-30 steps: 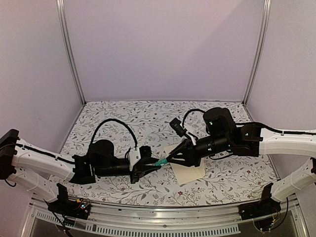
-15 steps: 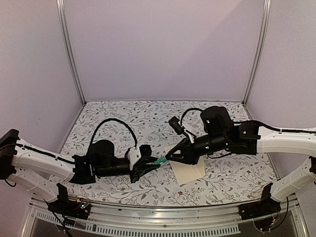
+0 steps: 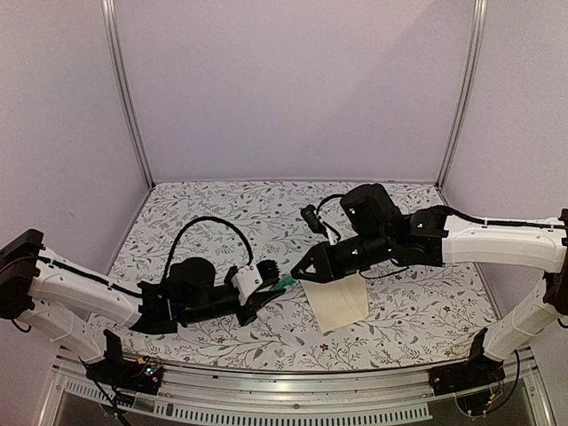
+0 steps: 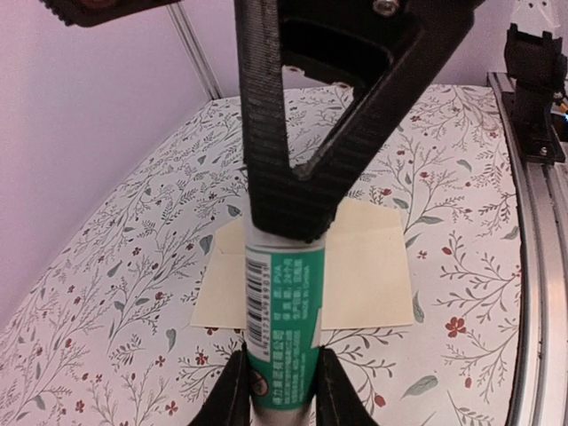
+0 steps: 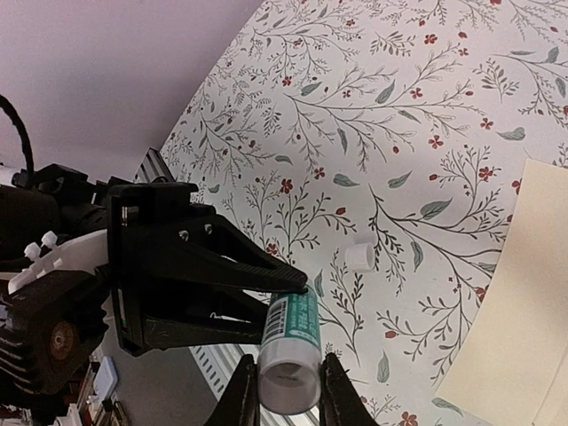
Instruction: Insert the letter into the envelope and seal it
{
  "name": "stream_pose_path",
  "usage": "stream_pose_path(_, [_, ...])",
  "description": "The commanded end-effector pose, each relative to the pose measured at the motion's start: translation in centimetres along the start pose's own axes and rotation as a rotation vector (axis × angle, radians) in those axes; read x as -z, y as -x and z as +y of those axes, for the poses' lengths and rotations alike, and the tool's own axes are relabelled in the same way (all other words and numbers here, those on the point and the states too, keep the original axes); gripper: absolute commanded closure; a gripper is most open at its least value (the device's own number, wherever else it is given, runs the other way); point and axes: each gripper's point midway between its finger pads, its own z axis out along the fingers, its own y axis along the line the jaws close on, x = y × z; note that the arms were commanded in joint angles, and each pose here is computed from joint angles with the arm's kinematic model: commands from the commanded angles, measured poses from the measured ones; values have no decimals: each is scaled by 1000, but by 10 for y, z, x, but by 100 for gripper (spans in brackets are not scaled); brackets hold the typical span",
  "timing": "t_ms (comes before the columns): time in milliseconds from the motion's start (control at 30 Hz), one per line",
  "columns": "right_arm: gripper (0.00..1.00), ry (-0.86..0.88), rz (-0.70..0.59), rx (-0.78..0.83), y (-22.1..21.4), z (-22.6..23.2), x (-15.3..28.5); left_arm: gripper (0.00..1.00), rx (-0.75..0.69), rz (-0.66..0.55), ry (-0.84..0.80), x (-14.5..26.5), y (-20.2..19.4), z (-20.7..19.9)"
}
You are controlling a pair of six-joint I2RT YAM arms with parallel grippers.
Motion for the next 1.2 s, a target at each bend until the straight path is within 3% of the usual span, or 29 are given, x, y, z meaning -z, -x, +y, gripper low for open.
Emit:
stream_pose_path(0, [100, 80, 19, -91, 6, 26, -1, 100, -14, -72, 89, -2, 31, 15])
stream_pose_path(67, [100, 90, 21, -94, 8, 29, -1, 100, -16, -72, 80, -1, 32, 14])
stream_pose_path(133, [91, 99, 26, -65, 10, 33, 1, 100, -14, -77, 50, 0, 33, 10])
stream_pose_path(167, [83, 102, 27, -46, 11, 35, 2, 100, -15, -80, 8, 1, 34, 3])
stream_pose_path(267, [42, 101, 20, 77, 19, 42, 11, 100, -10, -75, -65, 1, 36, -8])
stream_pose_path(333, [35, 93, 28, 153, 22, 46, 18, 100, -4, -77, -93, 2, 37, -12])
stream_pose_path(567, [38, 82, 192, 272, -1, 45, 17, 100, 44, -91, -182, 10, 42, -17])
stream_pose_path(733, [43, 9, 209, 284, -5, 32, 21, 100, 65, -98, -220, 13, 45, -19])
stream_pose_path(1033, [42, -10, 219, 290, -12, 29, 33, 100, 82, -112, -241, 17, 49, -19])
stream_pose_path(1167, [49, -6, 232, 287, -16, 28, 32, 100, 83, -110, -243, 16, 48, -19])
